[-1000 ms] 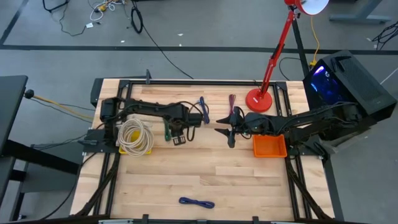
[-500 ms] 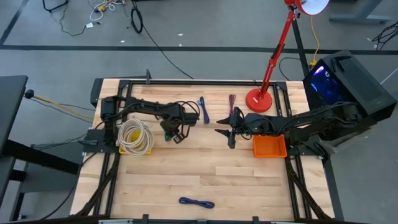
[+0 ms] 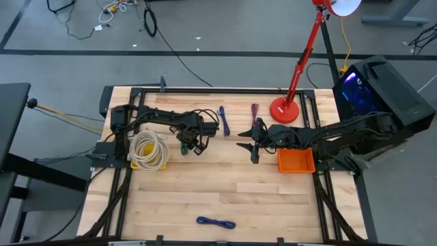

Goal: Pick & Place USB Port
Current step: Put the green charger cable into the orange basket

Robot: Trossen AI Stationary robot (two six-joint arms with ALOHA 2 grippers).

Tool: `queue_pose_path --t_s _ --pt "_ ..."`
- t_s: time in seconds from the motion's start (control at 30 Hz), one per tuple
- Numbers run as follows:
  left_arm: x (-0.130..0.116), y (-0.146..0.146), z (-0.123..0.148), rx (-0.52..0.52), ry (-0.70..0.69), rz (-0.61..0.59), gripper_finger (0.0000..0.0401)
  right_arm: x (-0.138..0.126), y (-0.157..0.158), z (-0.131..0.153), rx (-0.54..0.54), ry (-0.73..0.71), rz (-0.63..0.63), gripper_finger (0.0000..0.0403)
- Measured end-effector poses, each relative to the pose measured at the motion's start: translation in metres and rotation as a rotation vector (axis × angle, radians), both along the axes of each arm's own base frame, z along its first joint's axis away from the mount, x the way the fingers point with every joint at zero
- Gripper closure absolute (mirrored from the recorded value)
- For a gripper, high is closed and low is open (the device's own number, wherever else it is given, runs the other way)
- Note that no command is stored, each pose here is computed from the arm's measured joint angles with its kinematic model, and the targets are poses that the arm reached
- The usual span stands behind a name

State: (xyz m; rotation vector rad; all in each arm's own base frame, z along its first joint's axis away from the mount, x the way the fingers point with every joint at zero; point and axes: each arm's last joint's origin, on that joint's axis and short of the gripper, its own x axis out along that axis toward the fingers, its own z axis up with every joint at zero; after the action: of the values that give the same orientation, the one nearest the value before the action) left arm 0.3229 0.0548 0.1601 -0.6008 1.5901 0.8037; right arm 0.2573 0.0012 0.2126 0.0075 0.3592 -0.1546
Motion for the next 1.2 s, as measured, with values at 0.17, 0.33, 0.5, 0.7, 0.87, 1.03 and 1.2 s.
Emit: queue_pose_path --t_s 0.17,0.33,0.5,0.7,0.87,1.03,1.2 --pt "0.000 -0.002 0.000 -0.005 -0.006 0.043 0.0284 -0.001 0.000 -0.002 -0.009 0.021 0.011 0.0218" --pt "-0.001 -0.009 -0.008 -0.011 -0.011 0.069 0.0284 -0.001 0.000 -0.002 -0.022 0.028 0.015 0.0218" --pt "-0.007 -0.016 -0.022 -0.012 -0.020 0.092 0.0284 -0.001 0.000 -0.002 -0.023 0.028 0.016 0.0218" --pt "-0.013 -0.016 -0.037 -0.025 -0.081 0.065 0.0332 -0.001 0.000 -0.002 -0.024 0.029 0.016 0.0218" --pt "-0.012 -0.016 -0.037 -0.034 -0.084 0.020 0.0391 -0.001 0.000 -0.002 -0.029 0.022 0.017 0.0218" --pt "-0.001 -0.014 -0.024 0.002 -0.074 -0.014 0.0397 0.000 0.000 0.000 -0.029 0.005 0.016 0.0218" --pt "0.014 -0.011 0.001 0.061 -0.090 -0.054 0.0398 0.000 0.000 0.000 -0.028 0.005 0.016 0.0218"
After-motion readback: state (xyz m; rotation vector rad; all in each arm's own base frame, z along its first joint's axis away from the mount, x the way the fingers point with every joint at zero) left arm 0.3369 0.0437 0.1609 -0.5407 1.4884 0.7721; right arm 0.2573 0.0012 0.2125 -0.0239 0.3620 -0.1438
